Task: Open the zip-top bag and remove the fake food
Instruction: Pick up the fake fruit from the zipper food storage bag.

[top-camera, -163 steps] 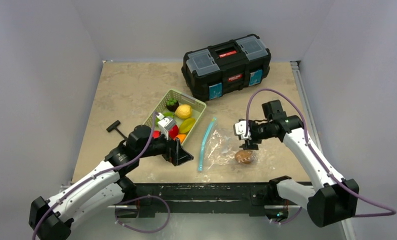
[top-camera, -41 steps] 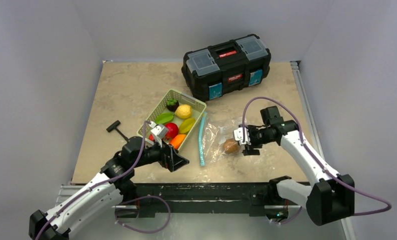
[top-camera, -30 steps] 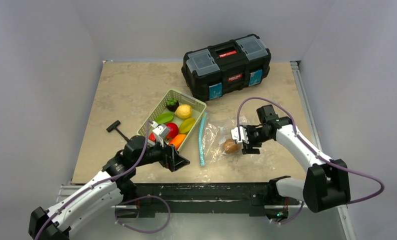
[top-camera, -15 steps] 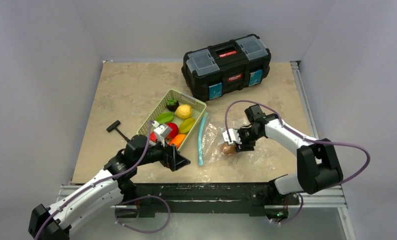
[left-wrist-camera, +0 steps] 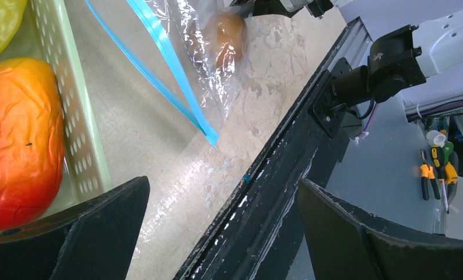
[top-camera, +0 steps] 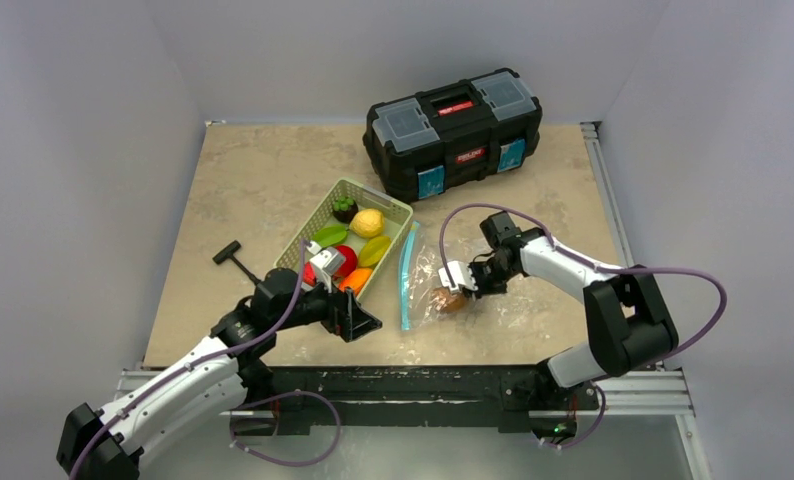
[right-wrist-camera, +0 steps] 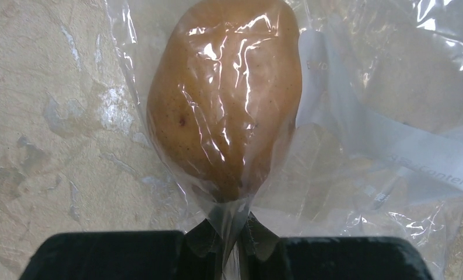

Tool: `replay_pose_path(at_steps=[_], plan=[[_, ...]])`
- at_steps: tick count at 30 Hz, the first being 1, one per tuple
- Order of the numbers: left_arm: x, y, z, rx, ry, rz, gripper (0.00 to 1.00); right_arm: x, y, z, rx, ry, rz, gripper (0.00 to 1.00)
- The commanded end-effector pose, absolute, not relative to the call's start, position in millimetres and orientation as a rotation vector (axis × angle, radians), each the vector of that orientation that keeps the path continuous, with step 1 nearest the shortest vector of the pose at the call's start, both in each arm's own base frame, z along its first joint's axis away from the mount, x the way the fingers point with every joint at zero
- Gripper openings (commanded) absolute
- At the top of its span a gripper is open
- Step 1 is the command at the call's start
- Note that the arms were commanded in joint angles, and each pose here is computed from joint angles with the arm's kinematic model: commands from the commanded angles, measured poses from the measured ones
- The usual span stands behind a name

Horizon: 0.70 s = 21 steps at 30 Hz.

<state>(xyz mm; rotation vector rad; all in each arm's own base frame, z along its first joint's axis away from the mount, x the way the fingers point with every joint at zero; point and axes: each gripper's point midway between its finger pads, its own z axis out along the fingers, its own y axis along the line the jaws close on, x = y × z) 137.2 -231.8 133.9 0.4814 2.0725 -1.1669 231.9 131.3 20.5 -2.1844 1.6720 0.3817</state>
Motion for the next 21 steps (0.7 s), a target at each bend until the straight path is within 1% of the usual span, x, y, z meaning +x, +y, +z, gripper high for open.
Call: replay_pose_path(at_steps=[1, 8, 17, 19, 20, 21], plan=[[139.7, -235.1, 137.0, 0.495, 2.031, -1.184, 0.97, 242.5, 140.2, 32.9, -2.167, 1.629, 0.356, 0.07], [139.7, -236.6, 134.9, 0.503, 2.037, -1.188, 0.97, 247.8, 146.4, 43.3, -2.178, 1.563, 0.346, 0.03], [139.1, -236.1, 132.4, 0.504, 2.044, -1.187, 0.97, 256.4, 150.4, 41.1, -2.216, 1.526, 0.345, 0.02], [138.9, -235.9, 131.6, 0.503, 2.045, -1.186, 0.97, 258.0, 151.4, 43.8, -2.201, 1.538, 0.345, 0.04], [138.7, -235.7, 131.0, 0.504, 2.046, -1.185, 0.97, 257.9, 151.4, 45.5, -2.198, 1.54, 0.345, 0.08], [138.6, -235.3, 131.0, 0.503, 2.046, -1.184, 0.97, 256.7, 152.0, 47.6, -2.194, 1.539, 0.352, 0.13]])
